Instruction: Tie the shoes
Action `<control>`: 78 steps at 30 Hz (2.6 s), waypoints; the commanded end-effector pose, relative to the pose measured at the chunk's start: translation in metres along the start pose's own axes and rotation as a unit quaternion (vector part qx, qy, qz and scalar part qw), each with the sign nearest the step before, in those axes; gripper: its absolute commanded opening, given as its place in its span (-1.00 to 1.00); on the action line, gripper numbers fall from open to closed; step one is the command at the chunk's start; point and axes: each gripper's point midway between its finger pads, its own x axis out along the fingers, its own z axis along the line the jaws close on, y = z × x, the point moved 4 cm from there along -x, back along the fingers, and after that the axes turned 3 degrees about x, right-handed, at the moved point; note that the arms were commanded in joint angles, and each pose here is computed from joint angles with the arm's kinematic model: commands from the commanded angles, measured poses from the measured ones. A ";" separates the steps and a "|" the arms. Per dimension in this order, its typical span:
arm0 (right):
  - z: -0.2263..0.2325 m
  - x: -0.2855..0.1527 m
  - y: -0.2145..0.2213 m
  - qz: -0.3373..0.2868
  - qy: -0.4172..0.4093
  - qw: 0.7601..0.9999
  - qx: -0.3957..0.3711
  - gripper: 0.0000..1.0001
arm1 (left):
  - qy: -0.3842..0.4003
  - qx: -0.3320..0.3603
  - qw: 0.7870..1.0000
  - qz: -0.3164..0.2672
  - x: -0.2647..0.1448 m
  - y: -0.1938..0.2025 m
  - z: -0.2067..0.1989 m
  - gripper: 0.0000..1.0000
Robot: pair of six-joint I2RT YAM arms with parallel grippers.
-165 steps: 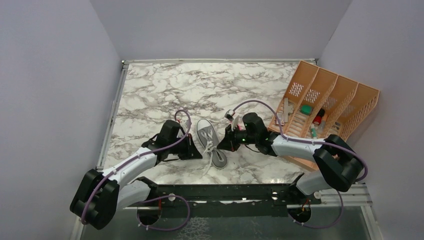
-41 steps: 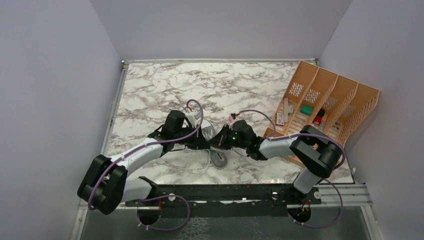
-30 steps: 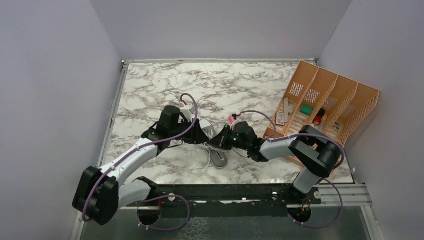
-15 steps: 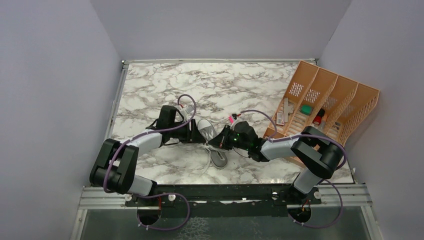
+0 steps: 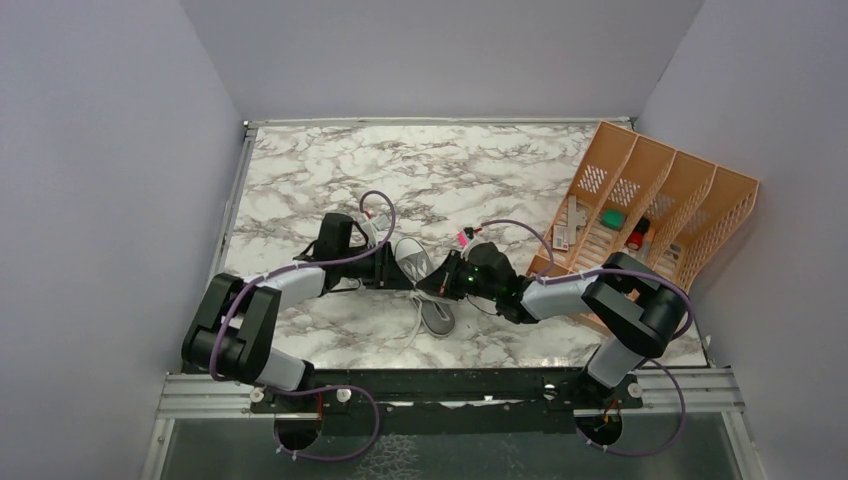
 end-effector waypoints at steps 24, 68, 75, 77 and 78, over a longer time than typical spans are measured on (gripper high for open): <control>-0.001 0.004 -0.002 0.003 0.013 1.000 -0.024 -0.99 | -0.023 0.050 0.998 0.008 0.016 -0.009 0.001 -0.77; 0.008 -0.005 -0.044 0.218 -0.157 0.952 -0.150 -0.45 | -0.134 0.253 0.949 -0.133 0.018 -0.014 -0.032 -1.00; 0.008 -0.003 -0.045 0.217 -0.160 0.948 -0.167 -0.49 | -0.134 0.261 0.946 -0.135 0.020 -0.020 -0.035 -1.00; 0.009 -0.004 -0.042 0.223 -0.167 0.945 -0.170 -0.49 | -0.136 0.262 0.946 -0.136 0.019 -0.020 -0.035 -1.00; 0.010 -0.004 -0.040 0.225 -0.172 0.944 -0.171 -0.49 | -0.136 0.263 0.946 -0.135 0.019 -0.020 -0.035 -1.00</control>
